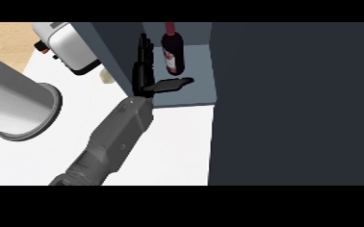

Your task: Pick up the wine, place it into the cabinet and close the cabinet

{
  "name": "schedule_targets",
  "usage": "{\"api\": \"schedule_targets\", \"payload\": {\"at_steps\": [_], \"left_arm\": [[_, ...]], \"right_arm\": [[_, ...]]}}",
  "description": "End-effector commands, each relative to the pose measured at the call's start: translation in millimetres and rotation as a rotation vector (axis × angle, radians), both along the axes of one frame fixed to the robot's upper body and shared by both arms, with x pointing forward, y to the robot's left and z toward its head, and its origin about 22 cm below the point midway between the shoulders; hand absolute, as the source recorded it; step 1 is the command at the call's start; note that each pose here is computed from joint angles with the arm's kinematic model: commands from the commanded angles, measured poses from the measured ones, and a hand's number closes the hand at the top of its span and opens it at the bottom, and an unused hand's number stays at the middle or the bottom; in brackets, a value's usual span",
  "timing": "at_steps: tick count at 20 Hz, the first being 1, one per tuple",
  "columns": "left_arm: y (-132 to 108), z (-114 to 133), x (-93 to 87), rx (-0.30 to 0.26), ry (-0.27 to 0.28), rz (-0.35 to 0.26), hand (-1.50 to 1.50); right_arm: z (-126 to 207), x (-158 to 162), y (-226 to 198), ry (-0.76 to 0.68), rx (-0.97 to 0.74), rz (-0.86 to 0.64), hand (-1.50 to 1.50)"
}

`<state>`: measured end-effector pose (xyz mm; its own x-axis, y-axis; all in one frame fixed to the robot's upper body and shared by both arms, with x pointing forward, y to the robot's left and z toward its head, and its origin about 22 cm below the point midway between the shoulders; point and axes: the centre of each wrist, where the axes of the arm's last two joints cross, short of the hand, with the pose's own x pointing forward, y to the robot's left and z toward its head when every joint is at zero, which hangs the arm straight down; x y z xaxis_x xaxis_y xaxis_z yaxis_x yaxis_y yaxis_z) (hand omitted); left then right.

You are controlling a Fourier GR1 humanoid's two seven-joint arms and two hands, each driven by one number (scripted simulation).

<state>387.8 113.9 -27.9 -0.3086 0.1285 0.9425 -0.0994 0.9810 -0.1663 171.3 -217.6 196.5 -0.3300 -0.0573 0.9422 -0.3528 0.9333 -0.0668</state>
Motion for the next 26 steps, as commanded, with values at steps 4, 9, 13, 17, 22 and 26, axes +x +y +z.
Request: {"api": "schedule_targets", "payload": {"at_steps": [4, 9, 13, 17, 22, 26], "left_arm": [[-30.3, -16.4, -49.8, -0.005, 0.018, -0.029, -1.50], [-59.0, -3.0, -87.5, 0.002, 0.018, -0.026, -1.50], [-66.2, 8.9, -101.6, 0.013, -0.013, -0.068, -1.50], [-71.0, 18.5, -129.1, -0.030, -0.043, -0.066, -1.50], [-81.8, 28.8, -172.9, -0.068, -0.052, -0.050, -1.50], [-67.2, 31.4, -185.3, -0.043, -0.033, -0.011, -1.50]], "right_arm": [[2.9, -3.4, -2.5, -0.032, 0.006, -0.003, -1.50], [2.1, -29.1, -12.5, -0.008, 0.003, -0.040, -1.50], [8.2, -38.3, -7.6, -0.006, 0.003, -0.043, -1.50], [7.1, -28.7, -17.2, -0.030, -0.004, -0.052, -1.50], [12.3, -33.6, -8.9, -0.025, 0.001, -0.060, -1.50], [11.1, -41.5, -7.8, -0.010, 0.000, -0.053, -1.50]]}}
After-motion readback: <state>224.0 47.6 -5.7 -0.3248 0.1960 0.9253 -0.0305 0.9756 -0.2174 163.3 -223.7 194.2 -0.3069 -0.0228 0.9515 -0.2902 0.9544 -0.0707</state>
